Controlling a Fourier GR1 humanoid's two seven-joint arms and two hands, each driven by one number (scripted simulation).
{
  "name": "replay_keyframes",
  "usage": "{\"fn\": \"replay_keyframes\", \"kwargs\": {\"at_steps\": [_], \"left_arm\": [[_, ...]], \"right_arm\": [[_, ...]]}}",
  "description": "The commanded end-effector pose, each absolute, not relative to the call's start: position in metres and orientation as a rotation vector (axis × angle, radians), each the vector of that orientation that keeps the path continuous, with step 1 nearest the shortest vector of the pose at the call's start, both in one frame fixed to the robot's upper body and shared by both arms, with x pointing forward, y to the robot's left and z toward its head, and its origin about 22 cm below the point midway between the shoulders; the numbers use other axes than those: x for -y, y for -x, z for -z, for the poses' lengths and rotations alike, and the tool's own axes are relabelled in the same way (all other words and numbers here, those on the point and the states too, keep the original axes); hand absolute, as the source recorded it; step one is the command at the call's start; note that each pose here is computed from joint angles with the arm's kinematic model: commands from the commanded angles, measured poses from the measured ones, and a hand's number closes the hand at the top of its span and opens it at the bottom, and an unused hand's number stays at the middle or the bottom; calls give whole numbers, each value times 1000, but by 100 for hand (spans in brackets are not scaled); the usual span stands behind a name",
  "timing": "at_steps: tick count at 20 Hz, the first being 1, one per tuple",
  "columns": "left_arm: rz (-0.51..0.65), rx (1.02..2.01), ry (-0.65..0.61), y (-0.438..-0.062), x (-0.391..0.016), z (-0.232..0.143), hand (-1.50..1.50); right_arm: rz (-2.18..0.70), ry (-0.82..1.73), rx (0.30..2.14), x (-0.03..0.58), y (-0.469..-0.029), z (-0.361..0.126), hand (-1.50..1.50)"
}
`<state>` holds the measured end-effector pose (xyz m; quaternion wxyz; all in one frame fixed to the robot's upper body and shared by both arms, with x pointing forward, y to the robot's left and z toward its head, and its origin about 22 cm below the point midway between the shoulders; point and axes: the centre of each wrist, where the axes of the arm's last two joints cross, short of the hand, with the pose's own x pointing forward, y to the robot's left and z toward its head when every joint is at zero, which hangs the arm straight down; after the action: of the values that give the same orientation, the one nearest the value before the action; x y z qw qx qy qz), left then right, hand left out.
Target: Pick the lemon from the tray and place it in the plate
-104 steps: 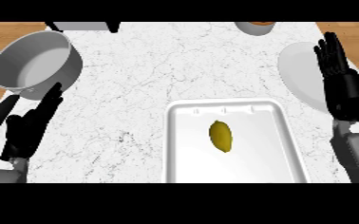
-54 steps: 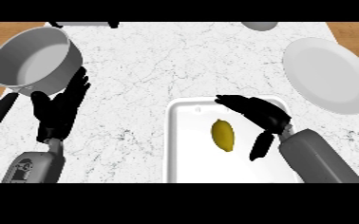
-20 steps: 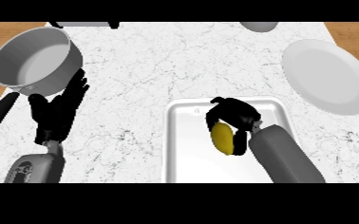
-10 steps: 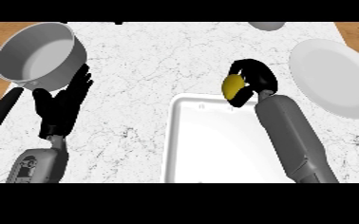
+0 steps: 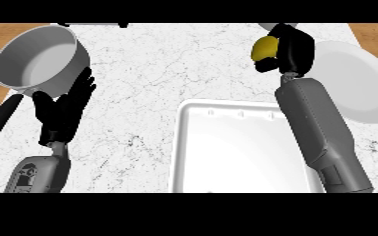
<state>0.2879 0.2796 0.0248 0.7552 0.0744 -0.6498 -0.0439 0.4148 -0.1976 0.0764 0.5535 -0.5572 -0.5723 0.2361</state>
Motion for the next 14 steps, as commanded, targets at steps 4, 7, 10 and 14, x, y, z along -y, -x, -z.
{"fn": "replay_keyframes", "kwargs": {"at_steps": [4,7,10,14], "left_arm": [[88,1413,-172,-289,-284,-22,0],[94,1404,-154,-279,-294,-19,0],[95,1412,-177,-289,-269,-13,0],[98,1420,-149,-266,-292,-13,0]], "right_arm": [[-226,1441,1326,212,-428,-91,150],[-146,1474,1294,266,-424,-88,150],[-97,1462,1264,294,-429,-97,150],[-67,1484,1192,323,-425,-90,150]]}}
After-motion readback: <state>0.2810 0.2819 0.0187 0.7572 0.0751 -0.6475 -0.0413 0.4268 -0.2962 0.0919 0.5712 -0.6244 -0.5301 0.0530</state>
